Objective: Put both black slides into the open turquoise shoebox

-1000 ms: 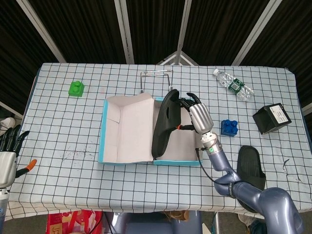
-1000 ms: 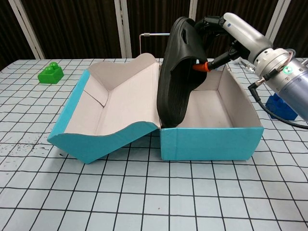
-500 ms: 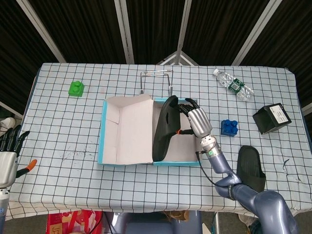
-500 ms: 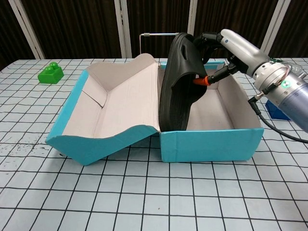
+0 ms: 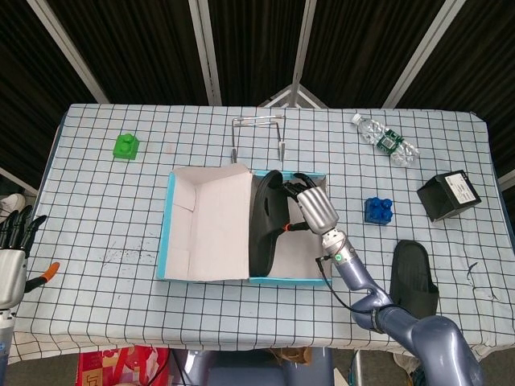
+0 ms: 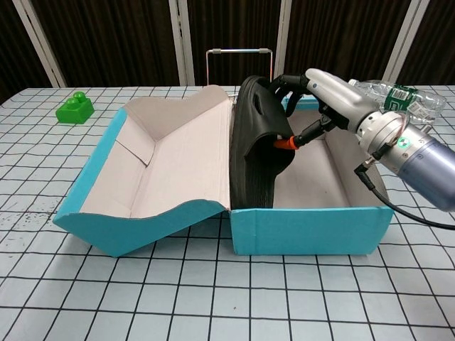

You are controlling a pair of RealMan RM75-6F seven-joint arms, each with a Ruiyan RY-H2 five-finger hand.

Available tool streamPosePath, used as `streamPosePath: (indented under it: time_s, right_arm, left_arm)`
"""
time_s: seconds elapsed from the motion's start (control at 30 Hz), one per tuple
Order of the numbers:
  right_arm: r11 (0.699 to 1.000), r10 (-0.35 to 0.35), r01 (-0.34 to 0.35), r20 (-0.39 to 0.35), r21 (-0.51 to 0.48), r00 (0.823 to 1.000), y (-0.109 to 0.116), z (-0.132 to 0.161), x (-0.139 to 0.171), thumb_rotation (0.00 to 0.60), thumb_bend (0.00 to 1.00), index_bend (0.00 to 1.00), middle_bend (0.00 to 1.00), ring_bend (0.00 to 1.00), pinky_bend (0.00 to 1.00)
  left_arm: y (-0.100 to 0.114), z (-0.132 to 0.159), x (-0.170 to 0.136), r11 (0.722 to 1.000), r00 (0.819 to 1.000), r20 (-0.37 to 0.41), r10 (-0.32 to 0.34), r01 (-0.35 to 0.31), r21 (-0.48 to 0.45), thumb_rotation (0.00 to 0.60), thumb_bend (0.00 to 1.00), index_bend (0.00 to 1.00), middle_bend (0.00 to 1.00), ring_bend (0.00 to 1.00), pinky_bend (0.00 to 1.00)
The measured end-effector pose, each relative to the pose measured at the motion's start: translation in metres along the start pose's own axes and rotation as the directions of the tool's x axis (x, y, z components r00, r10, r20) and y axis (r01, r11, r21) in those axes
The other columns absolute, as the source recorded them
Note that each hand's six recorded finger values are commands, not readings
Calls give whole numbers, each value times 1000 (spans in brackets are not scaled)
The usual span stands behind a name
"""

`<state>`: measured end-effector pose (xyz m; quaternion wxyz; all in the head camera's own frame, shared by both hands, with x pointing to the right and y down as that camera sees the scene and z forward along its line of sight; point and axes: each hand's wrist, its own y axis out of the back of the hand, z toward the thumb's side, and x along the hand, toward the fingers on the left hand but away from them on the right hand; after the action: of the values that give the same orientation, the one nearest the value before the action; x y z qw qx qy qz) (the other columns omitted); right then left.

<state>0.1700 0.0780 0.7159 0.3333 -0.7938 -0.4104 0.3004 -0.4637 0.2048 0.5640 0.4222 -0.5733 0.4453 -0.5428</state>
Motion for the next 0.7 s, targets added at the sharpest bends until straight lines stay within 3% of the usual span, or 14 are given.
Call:
streamPosePath:
  time_s: [0.7]
  right_arm:
    - [997,72,-72,16,8,997,-22,8,-9,600,409,648,473,387,160]
  left_arm:
    - [1,0,0,1000,1000,-2,3,-3,-5,600,258,145,0,9,128]
